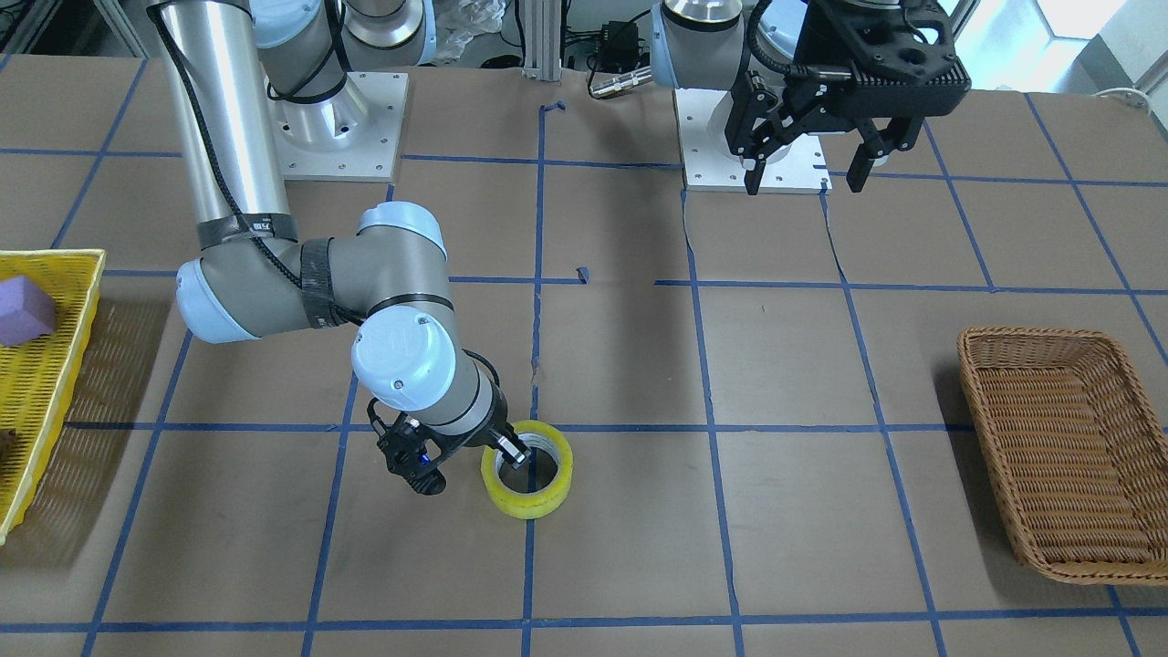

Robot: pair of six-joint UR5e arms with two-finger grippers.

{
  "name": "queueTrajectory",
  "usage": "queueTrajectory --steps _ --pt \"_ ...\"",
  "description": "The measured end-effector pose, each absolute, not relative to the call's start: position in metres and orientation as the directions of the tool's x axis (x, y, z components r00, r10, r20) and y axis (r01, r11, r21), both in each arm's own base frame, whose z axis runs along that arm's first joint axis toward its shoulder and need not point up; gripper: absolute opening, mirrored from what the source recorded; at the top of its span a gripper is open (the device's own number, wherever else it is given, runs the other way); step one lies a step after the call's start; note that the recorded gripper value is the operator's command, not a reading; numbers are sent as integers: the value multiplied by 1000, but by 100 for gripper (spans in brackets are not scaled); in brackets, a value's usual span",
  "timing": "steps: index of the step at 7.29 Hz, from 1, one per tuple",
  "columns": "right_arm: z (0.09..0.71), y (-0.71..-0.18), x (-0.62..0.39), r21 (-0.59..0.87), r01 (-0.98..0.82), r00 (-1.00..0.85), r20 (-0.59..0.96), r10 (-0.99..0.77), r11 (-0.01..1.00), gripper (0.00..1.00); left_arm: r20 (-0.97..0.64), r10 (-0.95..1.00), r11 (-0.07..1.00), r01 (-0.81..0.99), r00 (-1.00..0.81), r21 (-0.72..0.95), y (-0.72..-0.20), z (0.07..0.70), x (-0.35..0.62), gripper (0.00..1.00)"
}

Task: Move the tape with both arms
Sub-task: 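Set the tape down, open the right gripper and raise it, then move the left gripper over the tape roll while the right arm withdraws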

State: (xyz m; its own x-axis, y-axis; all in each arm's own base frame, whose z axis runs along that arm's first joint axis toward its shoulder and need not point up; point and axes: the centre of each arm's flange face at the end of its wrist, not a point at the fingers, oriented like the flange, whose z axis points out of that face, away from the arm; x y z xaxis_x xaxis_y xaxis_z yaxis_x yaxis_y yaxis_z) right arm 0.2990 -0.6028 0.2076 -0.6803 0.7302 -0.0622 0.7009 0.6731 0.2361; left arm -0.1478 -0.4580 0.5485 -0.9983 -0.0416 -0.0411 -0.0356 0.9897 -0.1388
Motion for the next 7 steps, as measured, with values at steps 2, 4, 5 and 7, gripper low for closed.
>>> queueTrajectory --steps 2,4,5,7 --pt "223 -604 297 203 701 -686 -67 724 683 100 -43 -43 989 -36 -998 -144 -459 551 -148 100" --pt "280 -605 276 109 643 -759 -40 650 758 100 -43 -43 989 -36 -998 -142 -459 550 -148 100" --pt "320 -601 250 72 571 -819 -17 573 818 100 -38 -43 990 -38 -998 -138 -461 549 -147 100" --pt "387 -579 171 86 432 -902 33 431 898 100 -44 4 992 10 -999 -128 -470 546 -137 100"
